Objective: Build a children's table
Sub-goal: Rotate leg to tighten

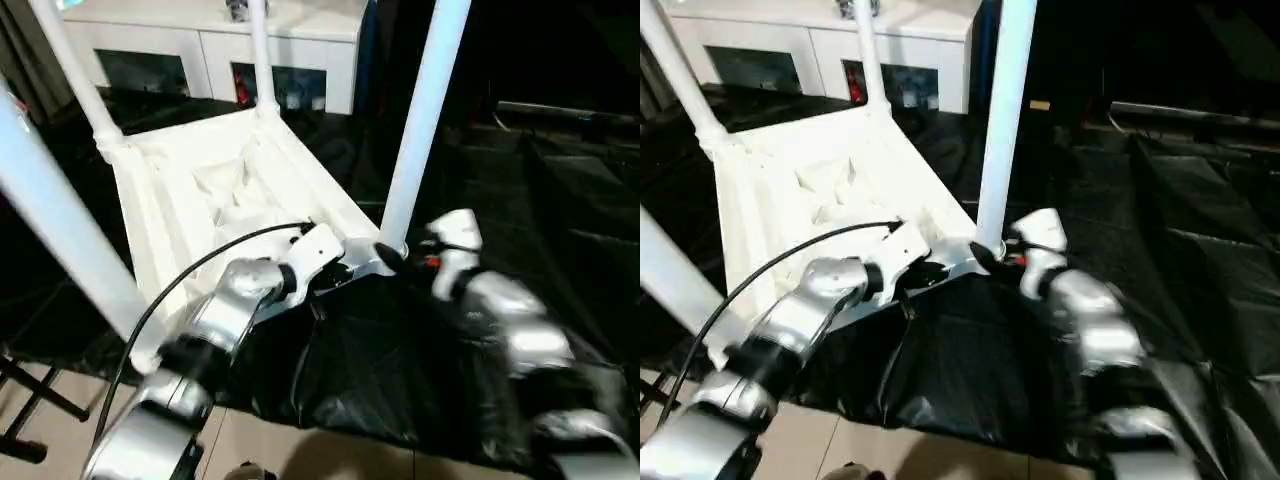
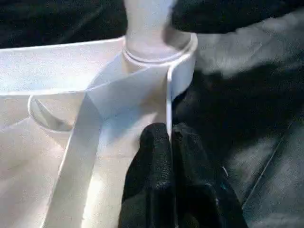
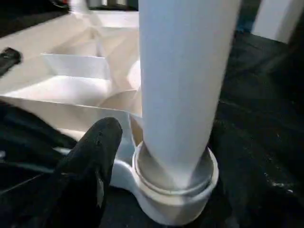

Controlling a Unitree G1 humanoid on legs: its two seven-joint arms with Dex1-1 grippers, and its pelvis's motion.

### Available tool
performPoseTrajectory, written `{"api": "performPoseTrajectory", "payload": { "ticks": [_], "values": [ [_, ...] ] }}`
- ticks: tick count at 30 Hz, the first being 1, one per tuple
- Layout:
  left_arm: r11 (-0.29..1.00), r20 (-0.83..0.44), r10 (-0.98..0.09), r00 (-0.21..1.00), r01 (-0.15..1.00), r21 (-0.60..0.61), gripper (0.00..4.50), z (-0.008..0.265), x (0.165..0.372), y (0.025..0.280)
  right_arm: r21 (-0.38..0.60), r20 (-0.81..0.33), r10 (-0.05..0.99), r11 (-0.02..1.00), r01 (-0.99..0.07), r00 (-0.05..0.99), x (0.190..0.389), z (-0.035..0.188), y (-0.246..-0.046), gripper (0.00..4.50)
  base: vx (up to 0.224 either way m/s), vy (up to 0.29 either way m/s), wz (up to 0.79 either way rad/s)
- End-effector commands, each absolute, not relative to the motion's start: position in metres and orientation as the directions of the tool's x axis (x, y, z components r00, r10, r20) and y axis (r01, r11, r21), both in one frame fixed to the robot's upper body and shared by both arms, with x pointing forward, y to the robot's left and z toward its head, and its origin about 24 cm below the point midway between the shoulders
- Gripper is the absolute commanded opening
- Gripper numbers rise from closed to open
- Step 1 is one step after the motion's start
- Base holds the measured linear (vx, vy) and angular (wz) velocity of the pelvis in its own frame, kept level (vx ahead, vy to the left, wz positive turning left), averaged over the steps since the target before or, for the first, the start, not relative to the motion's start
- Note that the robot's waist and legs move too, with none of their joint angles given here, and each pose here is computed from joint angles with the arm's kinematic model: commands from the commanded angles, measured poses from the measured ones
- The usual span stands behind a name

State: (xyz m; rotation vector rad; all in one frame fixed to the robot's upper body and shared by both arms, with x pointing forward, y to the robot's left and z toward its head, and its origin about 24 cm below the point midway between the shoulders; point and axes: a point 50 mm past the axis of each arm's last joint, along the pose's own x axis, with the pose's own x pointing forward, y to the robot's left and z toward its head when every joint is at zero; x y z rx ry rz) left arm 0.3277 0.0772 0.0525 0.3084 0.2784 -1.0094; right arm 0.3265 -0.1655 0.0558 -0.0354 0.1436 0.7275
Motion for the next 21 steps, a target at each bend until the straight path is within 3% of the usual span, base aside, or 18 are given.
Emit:
{"api": "performPoseTrajectory", "payload": {
  "ticks": [1, 3, 16, 21],
  "values": [
    [0.479, -0.231, -0.839, 0.493, 0.870, 0.115, 0.55, 0.076, 0.324, 0.069, 0.025, -0.125, 0.735, 0.674, -0.738, 0.666, 0.321, 0.062, -0.162, 3.33, 0.000, 0.000, 0.00],
    [0.488, -0.213, -0.841, 0.497, 0.867, 0.098, 0.93, 0.076, 0.312, 0.073, 0.053, -0.125, 0.790, 0.609, -0.792, 0.600, 0.313, 0.065, -0.164, 3.33, 0.000, 0.000, 0.00],
    [0.507, -0.226, -0.840, 0.494, 0.862, -0.002, 1.78, 0.074, 0.249, 0.098, 0.092, -0.182, 0.883, 0.452, -0.887, 0.432, 0.297, 0.067, -0.164, 3.33, 0.000, 0.000, 0.00],
    [0.566, -0.284, -0.794, 0.538, 0.824, -0.021, 2.14, 0.072, 0.217, 0.128, 0.071, -0.250, 0.878, 0.438, -0.896, 0.409, 0.291, 0.071, -0.184, 3.33, 0.000, 0.000, 0.00]
  ]
}}
